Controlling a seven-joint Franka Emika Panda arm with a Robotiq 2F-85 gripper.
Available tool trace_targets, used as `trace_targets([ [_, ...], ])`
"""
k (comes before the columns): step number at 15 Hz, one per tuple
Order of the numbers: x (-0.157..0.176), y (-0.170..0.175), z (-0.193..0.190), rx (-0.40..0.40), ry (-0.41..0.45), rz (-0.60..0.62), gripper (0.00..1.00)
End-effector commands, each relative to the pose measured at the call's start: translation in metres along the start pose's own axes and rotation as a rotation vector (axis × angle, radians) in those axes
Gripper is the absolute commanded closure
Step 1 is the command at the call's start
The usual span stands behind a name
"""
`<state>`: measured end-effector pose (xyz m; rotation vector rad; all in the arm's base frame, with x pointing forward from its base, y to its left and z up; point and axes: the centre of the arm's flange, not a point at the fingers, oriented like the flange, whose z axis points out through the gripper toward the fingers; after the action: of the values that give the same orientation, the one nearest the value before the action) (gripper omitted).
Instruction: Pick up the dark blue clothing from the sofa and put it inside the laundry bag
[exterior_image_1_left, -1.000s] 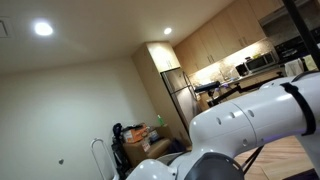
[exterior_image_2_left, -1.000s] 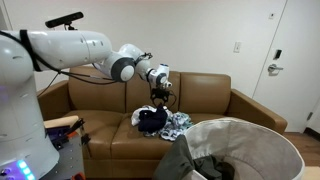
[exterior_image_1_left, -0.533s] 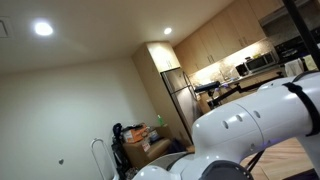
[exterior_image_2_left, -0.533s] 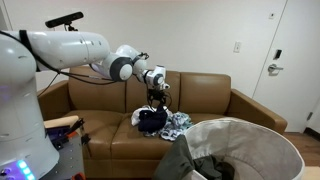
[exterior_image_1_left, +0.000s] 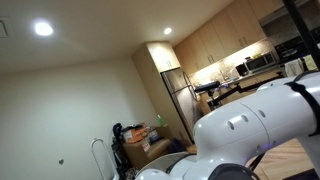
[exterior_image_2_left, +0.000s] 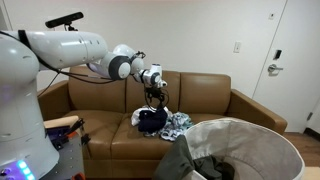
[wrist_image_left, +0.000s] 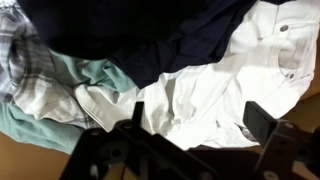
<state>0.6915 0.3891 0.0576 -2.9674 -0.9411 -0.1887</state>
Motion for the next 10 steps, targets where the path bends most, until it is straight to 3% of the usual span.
trace_targets([
  [1, 0.012, -0.001, 0.001, -0.004, -0.037, -0.028, 0.0],
  [5, -0.031, 0.009, -0.018, -0.09, -0.165, 0.108, 0.0],
  [7, -0.055, 0.011, -0.03, -0.141, -0.167, 0.213, 0.0],
  [10, -0.065, 0.013, -0.022, -0.155, -0.173, 0.269, 0.0],
])
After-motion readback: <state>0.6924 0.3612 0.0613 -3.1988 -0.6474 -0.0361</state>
